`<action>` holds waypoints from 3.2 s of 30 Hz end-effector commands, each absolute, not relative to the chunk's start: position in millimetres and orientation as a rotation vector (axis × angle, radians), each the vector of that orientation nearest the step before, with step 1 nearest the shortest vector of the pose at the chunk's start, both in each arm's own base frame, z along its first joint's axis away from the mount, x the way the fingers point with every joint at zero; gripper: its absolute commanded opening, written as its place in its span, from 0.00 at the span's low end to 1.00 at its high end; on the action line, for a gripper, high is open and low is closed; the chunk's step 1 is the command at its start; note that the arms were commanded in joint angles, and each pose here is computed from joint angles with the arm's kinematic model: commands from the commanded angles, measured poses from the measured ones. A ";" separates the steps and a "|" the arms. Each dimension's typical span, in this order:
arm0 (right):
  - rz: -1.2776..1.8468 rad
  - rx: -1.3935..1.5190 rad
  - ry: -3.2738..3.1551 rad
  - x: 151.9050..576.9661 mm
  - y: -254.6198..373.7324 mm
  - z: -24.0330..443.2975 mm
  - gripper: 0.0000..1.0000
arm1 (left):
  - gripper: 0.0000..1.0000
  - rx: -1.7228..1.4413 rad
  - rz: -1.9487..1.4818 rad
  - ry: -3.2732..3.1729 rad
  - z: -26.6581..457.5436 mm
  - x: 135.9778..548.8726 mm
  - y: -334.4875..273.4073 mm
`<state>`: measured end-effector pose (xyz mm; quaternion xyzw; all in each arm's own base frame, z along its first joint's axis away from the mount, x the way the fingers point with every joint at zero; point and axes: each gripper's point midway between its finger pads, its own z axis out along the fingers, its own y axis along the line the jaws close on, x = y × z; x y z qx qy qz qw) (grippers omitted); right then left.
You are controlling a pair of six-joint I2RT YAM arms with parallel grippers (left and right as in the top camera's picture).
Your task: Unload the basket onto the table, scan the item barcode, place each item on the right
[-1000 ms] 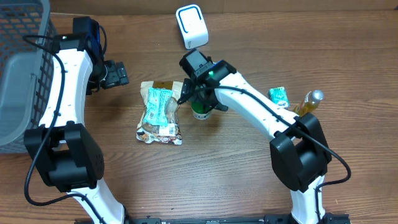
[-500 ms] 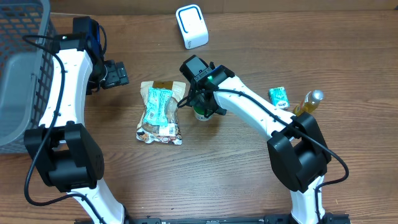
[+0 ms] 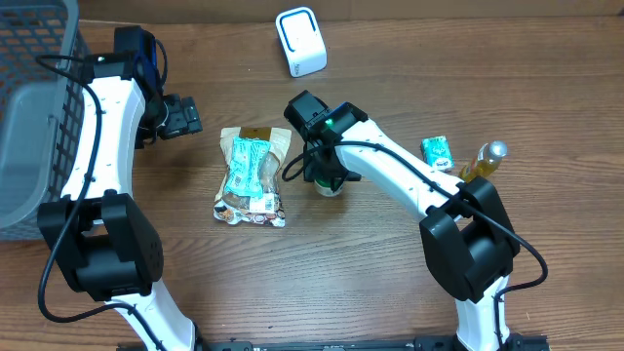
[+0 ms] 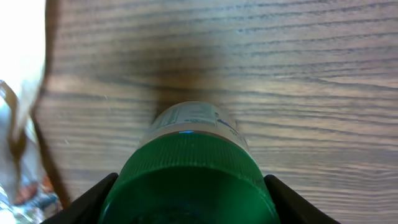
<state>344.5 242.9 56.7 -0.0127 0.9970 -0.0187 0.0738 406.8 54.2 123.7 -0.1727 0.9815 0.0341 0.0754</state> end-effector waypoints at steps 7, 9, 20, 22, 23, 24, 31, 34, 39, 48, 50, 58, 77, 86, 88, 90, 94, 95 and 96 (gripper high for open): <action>-0.121 -0.075 2.989 353.5 221.1 55.6 1.00 | 0.99 -0.495 0.108 2.921 132.2 410.4 54.6; -0.099 -0.038 2.998 354.5 219.7 55.2 1.00 | 0.99 -0.495 0.108 2.921 132.2 410.4 54.6; -0.033 -0.003 3.051 347.4 220.2 45.1 1.00 | 1.00 -0.495 0.108 2.921 132.2 410.4 54.6; -0.039 -0.007 3.048 347.4 220.5 45.2 1.00 | 1.00 -0.495 0.108 2.921 132.2 410.4 54.6; -0.043 -0.006 3.046 347.6 220.1 45.2 0.98 | 1.00 -0.495 0.108 2.921 132.2 410.4 54.6; -0.044 -0.006 3.046 347.6 219.8 45.2 0.95 | 0.99 -0.495 0.108 2.921 132.2 410.4 54.6; -0.173 0.055 3.013 352.5 200.5 46.7 0.88 | 1.00 -0.495 0.108 2.921 132.2 410.4 54.6; -0.204 0.127 3.032 349.8 189.9 46.6 0.88 | 0.99 -0.495 0.108 2.921 132.2 410.4 54.6; -0.226 0.254 3.036 352.2 174.4 46.7 0.84 | 1.00 -0.495 0.108 2.921 132.2 410.4 54.6; -0.199 -0.099 3.039 363.6 172.5 46.5 0.91 | 1.00 -0.495 0.108 2.921 132.2 410.4 54.6; -0.205 -0.182 3.041 362.9 172.2 46.4 0.91 | 0.99 -0.495 0.108 2.921 132.2 410.4 54.6; -0.009 -0.193 3.116 349.4 193.3 44.3 0.78 | 0.99 -0.495 0.108 2.921 132.2 410.4 54.6; -0.175 0.409 3.083 348.2 165.1 45.4 0.75 | 1.00 -0.490 0.108 2.921 132.2 410.6 53.2; -0.212 0.314 3.138 337.4 161.0 46.0 1.00 | 1.00 -0.487 0.108 2.922 132.2 410.6 52.3; -0.180 0.312 3.150 336.4 164.8 45.4 1.00 | 1.00 -0.486 0.108 2.922 132.2 410.8 51.9; -0.158 0.310 3.156 336.1 167.4 45.2 1.00 | 1.00 -0.486 0.108 2.922 132.2 410.7 52.1; -0.154 0.310 3.152 336.7 167.7 43.2 1.00 | 1.00 -0.486 0.108 2.922 132.2 410.7 52.1; -0.154 0.310 3.152 336.7 167.7 42.3 1.00 | 1.00 -0.486 0.108 2.922 132.2 410.7 52.1; -0.153 0.310 3.152 336.2 167.5 40.2 1.00 | 1.00 -0.486 0.108 2.922 132.2 410.7 52.1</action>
